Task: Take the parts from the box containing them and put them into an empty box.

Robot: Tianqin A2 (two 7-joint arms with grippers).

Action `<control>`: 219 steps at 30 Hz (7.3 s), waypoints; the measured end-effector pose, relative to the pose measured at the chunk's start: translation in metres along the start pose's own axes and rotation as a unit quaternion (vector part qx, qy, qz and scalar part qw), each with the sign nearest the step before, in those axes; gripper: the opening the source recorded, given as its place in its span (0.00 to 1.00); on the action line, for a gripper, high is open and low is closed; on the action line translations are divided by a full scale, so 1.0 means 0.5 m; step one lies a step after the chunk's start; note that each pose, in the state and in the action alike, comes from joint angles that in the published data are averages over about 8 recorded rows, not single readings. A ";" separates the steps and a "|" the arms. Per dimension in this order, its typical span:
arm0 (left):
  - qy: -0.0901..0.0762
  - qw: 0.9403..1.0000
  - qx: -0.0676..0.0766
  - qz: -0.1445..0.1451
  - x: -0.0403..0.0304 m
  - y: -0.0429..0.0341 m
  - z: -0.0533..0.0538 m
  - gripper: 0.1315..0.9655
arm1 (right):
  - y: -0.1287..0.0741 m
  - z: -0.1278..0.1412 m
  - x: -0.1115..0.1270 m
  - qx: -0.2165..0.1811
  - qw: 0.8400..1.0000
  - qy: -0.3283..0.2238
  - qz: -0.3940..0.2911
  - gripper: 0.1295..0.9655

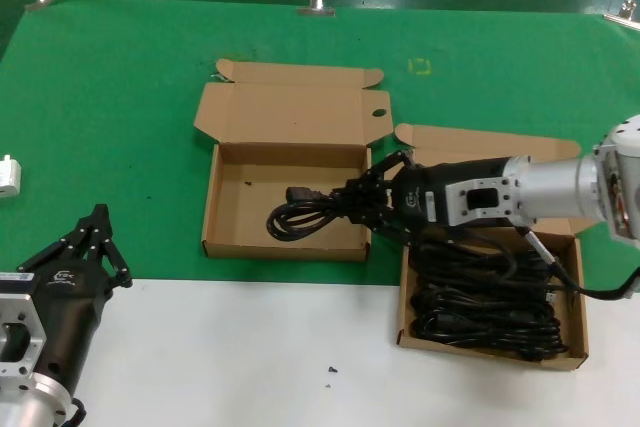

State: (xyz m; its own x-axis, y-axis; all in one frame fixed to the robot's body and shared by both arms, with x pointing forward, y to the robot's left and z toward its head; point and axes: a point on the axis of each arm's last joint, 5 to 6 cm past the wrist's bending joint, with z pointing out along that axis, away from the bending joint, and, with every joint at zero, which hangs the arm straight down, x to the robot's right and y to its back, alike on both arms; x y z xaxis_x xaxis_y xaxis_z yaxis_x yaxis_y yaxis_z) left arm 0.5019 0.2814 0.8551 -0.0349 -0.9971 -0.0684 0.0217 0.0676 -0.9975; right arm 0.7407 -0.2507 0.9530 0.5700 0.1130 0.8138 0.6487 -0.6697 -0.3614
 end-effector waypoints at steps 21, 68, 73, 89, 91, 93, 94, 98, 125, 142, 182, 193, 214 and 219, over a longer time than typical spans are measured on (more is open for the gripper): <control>0.000 1.000 0.000 0.000 0.000 0.000 0.000 0.01 | -0.048 0.080 0.018 -0.050 0.999 0.002 0.019 0.11; 0.000 1.000 0.000 0.000 0.000 0.000 0.000 0.01 | -0.083 0.129 0.004 -0.045 0.996 -0.007 0.079 0.11; 0.000 1.000 0.000 0.000 0.000 0.000 0.000 0.01 | -0.090 0.138 0.004 -0.044 0.996 -0.005 0.082 0.11; 0.000 1.000 0.000 0.000 0.000 0.000 0.000 0.01 | -0.088 0.142 0.003 -0.062 0.995 0.004 0.082 0.11; 0.000 1.000 0.000 0.000 0.000 0.000 0.000 0.01 | -0.088 0.142 0.002 -0.063 0.995 0.005 0.082 0.11; 0.000 1.000 0.000 0.000 0.000 0.000 0.000 0.01 | -0.087 0.142 0.002 -0.063 0.995 0.005 0.082 0.11; 0.000 1.000 0.000 0.000 0.000 0.000 0.000 0.01 | -0.087 0.142 0.001 -0.063 0.995 0.005 0.081 0.11; 0.000 1.000 0.000 0.000 0.000 0.000 0.000 0.01 | -0.087 0.142 0.000 -0.064 0.995 0.006 0.081 0.11; 0.000 1.000 0.000 0.000 0.000 0.000 0.000 0.01 | -0.085 0.142 -0.004 -0.061 0.995 0.013 0.081 0.44; 0.000 1.000 0.000 0.000 0.000 0.000 0.000 0.01 | -0.085 0.140 -0.004 -0.051 0.995 0.016 0.084 0.83; 0.000 1.000 0.000 0.000 0.000 0.000 0.000 0.64 | -0.069 0.147 -0.061 -0.066 0.984 0.071 0.150 1.00; 0.000 1.000 0.000 0.000 0.001 0.000 0.000 0.82 | -0.056 0.136 -0.135 -0.083 0.958 0.142 0.233 1.00; 0.000 1.000 0.000 0.001 0.001 0.000 0.000 1.00 | -0.063 0.053 -0.274 -0.105 0.876 0.282 0.377 1.00; 0.000 1.000 0.000 0.001 0.001 0.000 0.000 1.00 | -0.072 0.024 -0.304 -0.107 0.851 0.315 0.406 1.00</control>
State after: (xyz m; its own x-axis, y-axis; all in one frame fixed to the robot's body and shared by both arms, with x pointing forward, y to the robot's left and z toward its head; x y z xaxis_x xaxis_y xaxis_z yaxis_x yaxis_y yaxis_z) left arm 0.5021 0.2808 0.8551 -0.0350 -0.9970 -0.0698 0.0217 0.0690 -0.9974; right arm 0.6369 -0.2349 0.8370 0.3601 -0.8217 0.4417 0.0243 -0.4651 -0.8849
